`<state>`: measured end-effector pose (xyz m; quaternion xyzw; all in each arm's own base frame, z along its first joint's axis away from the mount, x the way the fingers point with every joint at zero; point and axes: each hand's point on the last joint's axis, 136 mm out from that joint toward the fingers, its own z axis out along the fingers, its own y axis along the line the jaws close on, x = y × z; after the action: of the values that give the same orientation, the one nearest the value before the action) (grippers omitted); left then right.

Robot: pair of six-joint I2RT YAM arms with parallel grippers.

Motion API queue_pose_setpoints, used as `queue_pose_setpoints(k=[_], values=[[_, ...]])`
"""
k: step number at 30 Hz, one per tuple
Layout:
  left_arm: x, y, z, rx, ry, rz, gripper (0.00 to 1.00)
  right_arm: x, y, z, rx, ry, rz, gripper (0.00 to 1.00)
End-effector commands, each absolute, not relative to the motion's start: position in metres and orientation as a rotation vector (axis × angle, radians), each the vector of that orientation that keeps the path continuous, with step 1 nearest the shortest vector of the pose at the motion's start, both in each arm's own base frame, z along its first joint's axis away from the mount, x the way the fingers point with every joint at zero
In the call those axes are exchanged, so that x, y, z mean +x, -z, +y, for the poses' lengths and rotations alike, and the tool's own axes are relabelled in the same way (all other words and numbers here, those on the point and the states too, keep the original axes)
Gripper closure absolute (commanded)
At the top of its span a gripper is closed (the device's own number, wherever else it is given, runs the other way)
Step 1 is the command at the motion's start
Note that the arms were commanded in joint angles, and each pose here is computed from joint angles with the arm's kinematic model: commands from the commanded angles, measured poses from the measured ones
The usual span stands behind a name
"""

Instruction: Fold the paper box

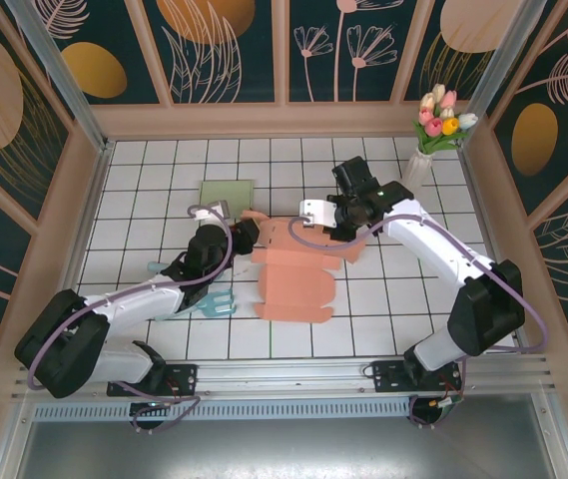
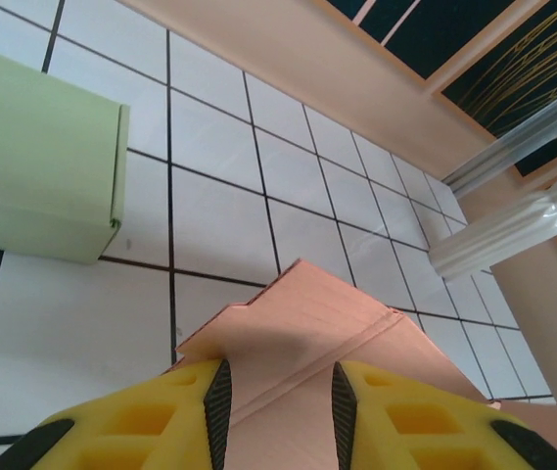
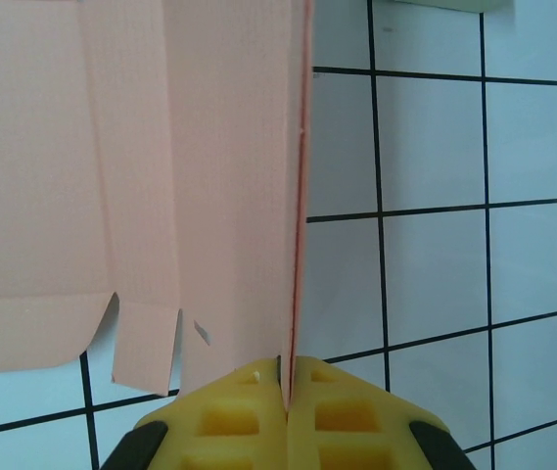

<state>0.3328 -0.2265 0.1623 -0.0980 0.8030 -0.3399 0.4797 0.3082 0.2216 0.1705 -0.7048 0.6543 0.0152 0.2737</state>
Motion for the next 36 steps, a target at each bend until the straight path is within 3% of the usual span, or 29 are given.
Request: queue_pose_setpoints(k=[1,22,36], values=[[0.340,-0.178,-0.226,-0.252,0.835,1.935,0.64,0.299,-0.169,0.224,-1.926,-0.041,1.713,1.00],[0.336,-0.196,-0.218,-0.160,0.752,1.923,0.65,0.312,-0.167,0.221,-1.887,0.108,1.710,1.00],[0.333,-0.190,-0.271,-0.042,1.000,1.967,0.72,0.322,-0.168,0.232,-1.826,0.071,1.759,1.00]])
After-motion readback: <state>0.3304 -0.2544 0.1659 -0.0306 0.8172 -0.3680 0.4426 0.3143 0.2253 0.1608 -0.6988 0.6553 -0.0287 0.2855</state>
